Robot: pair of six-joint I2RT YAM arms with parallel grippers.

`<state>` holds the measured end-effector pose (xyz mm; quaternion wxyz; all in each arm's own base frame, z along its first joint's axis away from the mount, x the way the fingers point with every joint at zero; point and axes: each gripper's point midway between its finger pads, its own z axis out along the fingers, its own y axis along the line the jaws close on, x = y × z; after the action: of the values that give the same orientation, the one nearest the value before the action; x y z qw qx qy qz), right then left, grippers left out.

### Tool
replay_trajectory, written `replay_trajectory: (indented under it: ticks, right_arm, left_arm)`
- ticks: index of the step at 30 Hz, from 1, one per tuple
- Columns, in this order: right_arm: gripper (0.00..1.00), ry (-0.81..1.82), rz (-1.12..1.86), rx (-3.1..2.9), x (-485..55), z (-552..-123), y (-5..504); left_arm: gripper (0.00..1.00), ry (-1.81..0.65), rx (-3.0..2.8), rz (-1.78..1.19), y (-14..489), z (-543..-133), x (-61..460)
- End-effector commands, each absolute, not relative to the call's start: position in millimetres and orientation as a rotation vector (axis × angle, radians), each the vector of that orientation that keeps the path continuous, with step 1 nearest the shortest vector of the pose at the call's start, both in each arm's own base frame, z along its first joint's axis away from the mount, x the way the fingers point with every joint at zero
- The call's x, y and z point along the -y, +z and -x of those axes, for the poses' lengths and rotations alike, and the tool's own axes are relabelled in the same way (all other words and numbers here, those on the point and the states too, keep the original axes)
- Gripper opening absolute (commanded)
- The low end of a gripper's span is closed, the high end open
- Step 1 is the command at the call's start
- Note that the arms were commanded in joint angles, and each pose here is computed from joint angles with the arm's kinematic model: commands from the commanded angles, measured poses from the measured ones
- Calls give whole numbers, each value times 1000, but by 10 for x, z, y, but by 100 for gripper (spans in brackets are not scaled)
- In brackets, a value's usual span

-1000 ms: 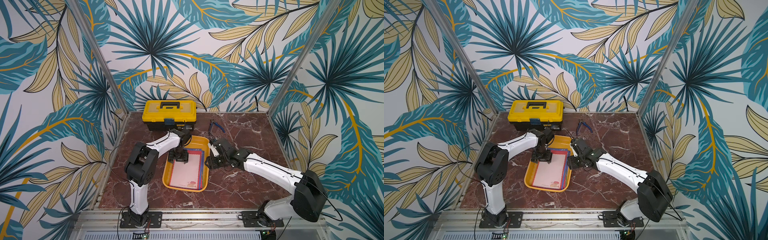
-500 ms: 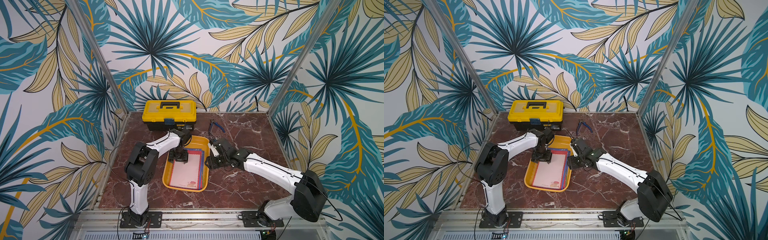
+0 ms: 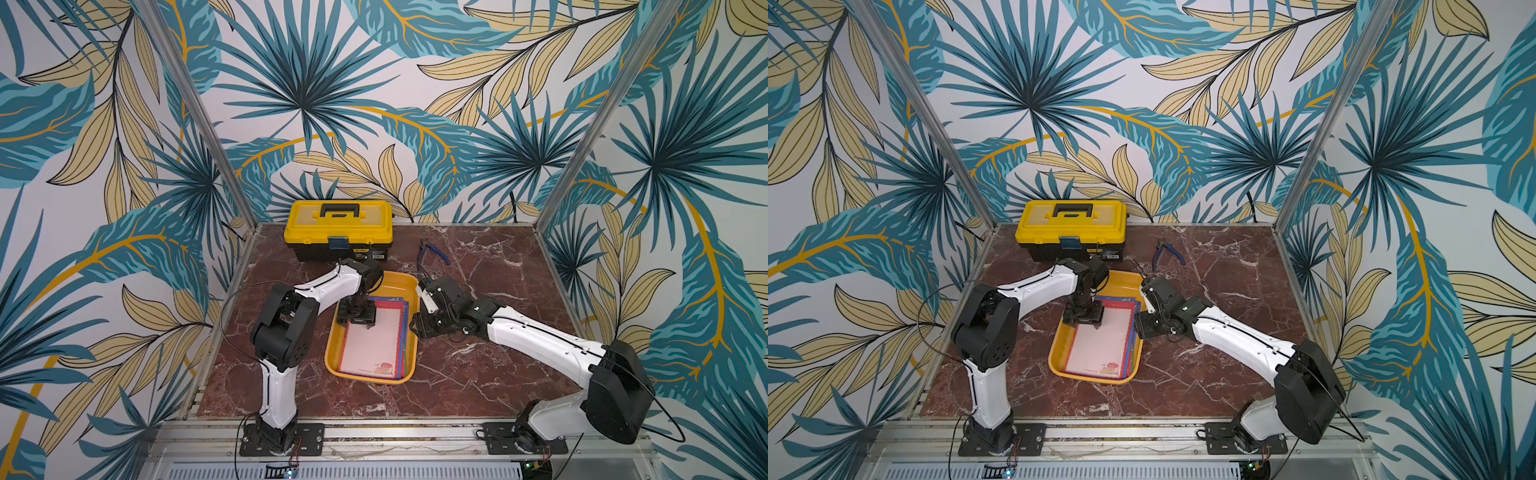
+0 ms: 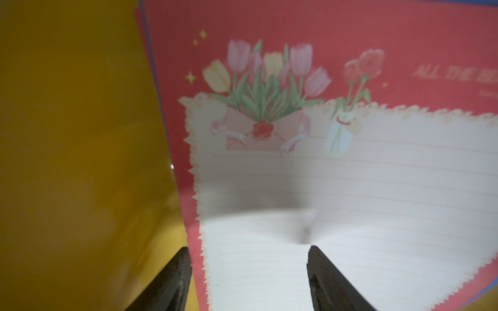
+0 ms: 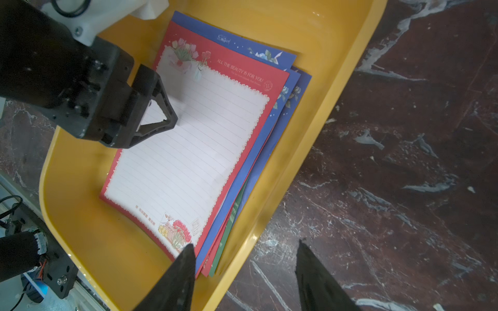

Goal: Take out the stationery paper from the storage box
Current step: Pick up the stationery paper from the storage box.

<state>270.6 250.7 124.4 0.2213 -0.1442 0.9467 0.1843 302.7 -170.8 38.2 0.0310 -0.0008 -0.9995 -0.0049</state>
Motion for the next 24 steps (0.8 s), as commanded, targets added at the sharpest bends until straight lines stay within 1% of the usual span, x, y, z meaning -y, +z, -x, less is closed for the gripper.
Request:
replay_trajectory:
  ticks: [1, 4, 10, 16, 19, 24]
  right_arm:
    - [60, 495, 398, -2646, -2480, -2654, 1177]
    - [60, 491, 398, -2643, -2476, -2655, 1178]
    - [60, 493, 394, -2652, -2472, -2644, 1159]
    - [60, 492, 392, -2654, -2467, -2640, 1153]
    - [60, 489, 392, -2657, -2466, -2641, 1142]
    - [60, 487, 388, -2664, -2463, -2634, 1125]
  left_arm:
    - [67, -7, 3064, 22, 358, -3006, 1732]
    - [65, 16, 3069, 23, 387, -3017, 1761]
    - [64, 14, 3056, 24, 357, -2994, 1756]
    - [70, -35, 3058, 22, 311, -2996, 1699]
    - [71, -48, 3049, 25, 273, -2991, 1691]
    - [67, -3, 3038, 38, 266, -2985, 1747]
